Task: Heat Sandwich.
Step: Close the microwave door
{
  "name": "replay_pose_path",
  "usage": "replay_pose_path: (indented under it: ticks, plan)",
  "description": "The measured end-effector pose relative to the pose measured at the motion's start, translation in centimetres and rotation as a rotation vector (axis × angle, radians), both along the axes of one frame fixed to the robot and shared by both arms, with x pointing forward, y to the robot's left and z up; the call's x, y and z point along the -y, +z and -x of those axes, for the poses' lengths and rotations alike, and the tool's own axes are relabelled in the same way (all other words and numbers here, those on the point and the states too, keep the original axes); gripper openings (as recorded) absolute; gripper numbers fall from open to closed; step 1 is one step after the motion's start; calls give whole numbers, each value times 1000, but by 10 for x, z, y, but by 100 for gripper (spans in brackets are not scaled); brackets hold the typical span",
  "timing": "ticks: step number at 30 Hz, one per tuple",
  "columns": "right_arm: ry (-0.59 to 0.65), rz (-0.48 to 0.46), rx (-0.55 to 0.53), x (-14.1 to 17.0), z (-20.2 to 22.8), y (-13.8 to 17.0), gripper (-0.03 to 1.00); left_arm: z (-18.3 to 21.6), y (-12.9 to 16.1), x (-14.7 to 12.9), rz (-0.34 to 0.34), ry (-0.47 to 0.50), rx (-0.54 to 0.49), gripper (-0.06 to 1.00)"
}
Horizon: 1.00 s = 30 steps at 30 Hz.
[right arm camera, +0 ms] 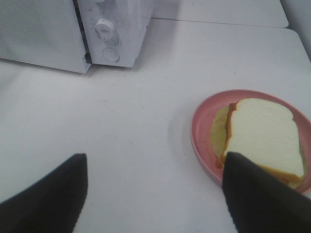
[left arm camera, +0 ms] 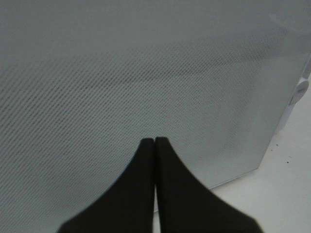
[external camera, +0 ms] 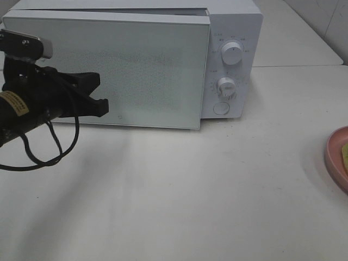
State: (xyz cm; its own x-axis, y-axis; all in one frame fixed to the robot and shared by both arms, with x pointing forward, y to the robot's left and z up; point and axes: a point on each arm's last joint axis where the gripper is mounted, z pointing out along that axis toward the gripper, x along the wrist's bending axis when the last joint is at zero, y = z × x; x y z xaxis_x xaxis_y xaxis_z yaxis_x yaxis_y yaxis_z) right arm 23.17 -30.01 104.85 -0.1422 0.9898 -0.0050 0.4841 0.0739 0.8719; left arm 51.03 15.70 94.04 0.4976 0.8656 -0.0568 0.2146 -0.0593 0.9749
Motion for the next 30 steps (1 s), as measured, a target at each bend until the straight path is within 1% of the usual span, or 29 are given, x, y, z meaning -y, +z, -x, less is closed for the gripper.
replay_pose_path:
  ticks: [1,2,4,9,11,17,19,21,25,30]
  plan:
    - [0,0,0,0,0,0,74,0,0,0,0,0,0,0]
    - [0,0,0,0,0,0,74,-2,2,7,6,-16,10,0]
    - [0,0,0,0,0,0,74,-5,4,12,9,-26,20,0]
    - [0,0,0,0,0,0,74,-13,4,20,1,-27,2,0]
    - [0,0,0,0,0,0,74,-18,5,27,0,-33,-5,0]
    - [0,0,0,0,0,0,74,-23,8,41,1,-57,2,0]
    - [0,0,0,0,0,0,74,-27,9,50,-3,-69,4,0]
    - [0,0,0,0,0,0,74,-29,10,52,-5,-69,5,0]
    - [0,0,0,0,0,0,74,-38,13,69,-6,-82,5,0]
    - [0,0,0,0,0,0,74,-44,14,76,-5,-89,9,0]
